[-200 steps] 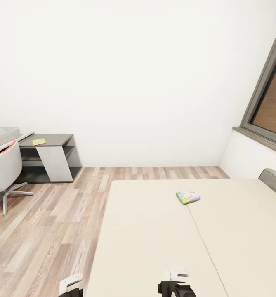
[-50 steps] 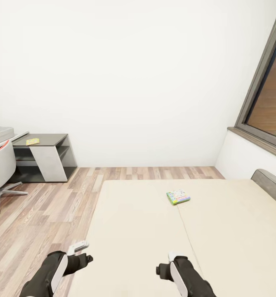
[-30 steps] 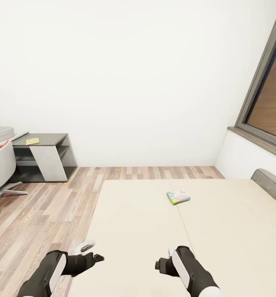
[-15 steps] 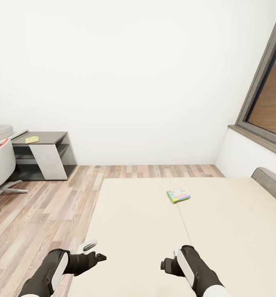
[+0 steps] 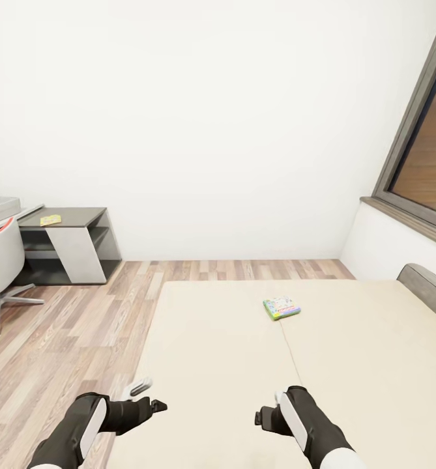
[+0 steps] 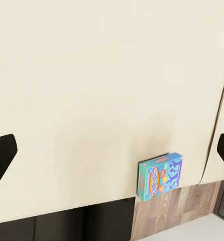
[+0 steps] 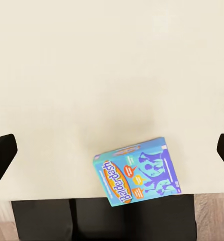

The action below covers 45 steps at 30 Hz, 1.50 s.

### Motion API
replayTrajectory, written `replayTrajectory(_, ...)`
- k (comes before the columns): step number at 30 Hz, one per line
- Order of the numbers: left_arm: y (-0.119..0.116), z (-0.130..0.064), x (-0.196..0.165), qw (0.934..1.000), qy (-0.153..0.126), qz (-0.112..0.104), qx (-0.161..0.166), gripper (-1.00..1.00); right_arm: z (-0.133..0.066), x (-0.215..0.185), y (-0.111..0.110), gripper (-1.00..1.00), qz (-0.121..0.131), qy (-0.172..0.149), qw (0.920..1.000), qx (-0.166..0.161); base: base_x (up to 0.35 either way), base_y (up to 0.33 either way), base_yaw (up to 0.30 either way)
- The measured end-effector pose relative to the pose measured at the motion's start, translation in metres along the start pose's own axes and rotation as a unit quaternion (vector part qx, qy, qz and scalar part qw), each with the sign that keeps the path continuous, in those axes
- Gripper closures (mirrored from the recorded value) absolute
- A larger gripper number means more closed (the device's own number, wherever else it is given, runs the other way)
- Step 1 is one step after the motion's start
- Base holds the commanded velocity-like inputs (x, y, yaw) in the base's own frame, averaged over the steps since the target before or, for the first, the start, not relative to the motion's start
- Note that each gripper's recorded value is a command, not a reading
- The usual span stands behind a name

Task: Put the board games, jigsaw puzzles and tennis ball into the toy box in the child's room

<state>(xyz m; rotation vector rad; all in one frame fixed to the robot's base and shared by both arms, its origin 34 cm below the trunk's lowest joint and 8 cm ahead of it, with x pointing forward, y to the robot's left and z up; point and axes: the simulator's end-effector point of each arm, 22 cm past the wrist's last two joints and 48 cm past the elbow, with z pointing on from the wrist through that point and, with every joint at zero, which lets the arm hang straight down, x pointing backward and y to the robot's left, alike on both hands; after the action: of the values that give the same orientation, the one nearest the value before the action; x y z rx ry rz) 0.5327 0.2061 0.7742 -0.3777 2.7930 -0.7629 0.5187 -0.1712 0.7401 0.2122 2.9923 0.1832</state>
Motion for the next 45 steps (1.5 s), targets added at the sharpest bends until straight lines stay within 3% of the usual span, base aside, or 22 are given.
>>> replayTrajectory(45, 0.0005, 0.0066, 0.0062, 1.0, 0.009, -0.004, 0.001, -1.0, 0.0073, 0.0085, -0.0048, -1.0, 0.002, 0.014, 0.9999, 0.003, 0.0, 0.0, 0.0)
